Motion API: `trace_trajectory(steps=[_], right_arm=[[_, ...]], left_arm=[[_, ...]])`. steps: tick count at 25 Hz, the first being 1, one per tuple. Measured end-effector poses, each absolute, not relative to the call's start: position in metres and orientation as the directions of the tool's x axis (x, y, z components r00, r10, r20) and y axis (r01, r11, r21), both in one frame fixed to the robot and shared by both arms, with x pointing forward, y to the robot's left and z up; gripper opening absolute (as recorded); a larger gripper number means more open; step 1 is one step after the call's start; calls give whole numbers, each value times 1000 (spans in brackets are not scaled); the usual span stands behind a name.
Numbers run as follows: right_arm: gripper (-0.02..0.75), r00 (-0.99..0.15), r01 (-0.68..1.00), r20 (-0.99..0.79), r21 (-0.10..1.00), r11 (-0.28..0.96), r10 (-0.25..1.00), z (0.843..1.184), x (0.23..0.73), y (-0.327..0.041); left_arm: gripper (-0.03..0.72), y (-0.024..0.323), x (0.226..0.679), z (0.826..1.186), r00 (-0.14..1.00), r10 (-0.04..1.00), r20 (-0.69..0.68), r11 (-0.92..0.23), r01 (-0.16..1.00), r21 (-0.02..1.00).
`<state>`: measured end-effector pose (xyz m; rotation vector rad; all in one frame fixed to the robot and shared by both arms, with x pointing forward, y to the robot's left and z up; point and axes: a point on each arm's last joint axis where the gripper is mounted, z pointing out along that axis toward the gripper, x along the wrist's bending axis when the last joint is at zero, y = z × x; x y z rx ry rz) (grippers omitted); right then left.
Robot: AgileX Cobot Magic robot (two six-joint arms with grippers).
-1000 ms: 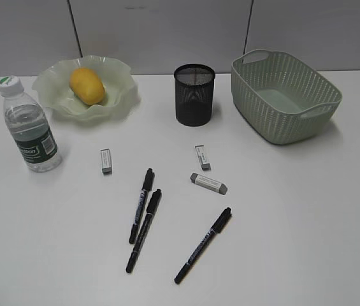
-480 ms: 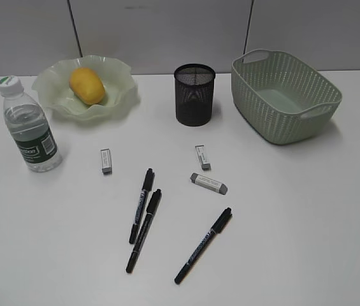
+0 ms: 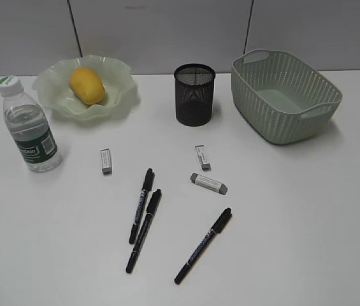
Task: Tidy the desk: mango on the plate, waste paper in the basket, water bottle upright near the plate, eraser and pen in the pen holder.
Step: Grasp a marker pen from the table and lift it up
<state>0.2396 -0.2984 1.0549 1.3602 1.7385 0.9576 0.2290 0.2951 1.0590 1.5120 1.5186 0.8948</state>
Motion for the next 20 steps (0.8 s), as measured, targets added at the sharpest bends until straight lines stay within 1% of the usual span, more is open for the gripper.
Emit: trace_trajectory(steps=[3,6,9,11,12,14,17,19,20], right_arm=[[529,-217,467,-60,870,158,974,1055,243,-294],[529,-256,509,-80,836,204,963,1057,254,-291],[529,-258,565,-106,790,239,960,1067,270,-291],[529,-237,615,-92,756,222,967,1078,287,-290],[529,-201,644,-60,744,178,978,1086,296,-290],[526,-103,684,39,728,42,994,1105,315,-288],[505,2,727,135,680,-95,991,1124,346,-283],[498,54,783,153,607,-137,987,1127,369,-280],[496,75,823,147,550,-144,986,1125,382,-278]], left_arm=[[571,295,229,1059,31,998,-56,37,435,900],[571,295,229,1059,30,998,-55,37,435,900],[571,295,229,1059,30,998,-55,37,435,900],[571,295,229,1059,30,998,-55,37,434,900],[571,295,229,1059,30,998,-55,36,434,900],[571,295,229,1059,30,998,-55,36,434,900],[571,295,229,1059,30,998,-55,36,434,900],[571,295,229,1059,30,998,-55,36,434,900],[571,295,229,1059,30,998,-55,36,434,900]])
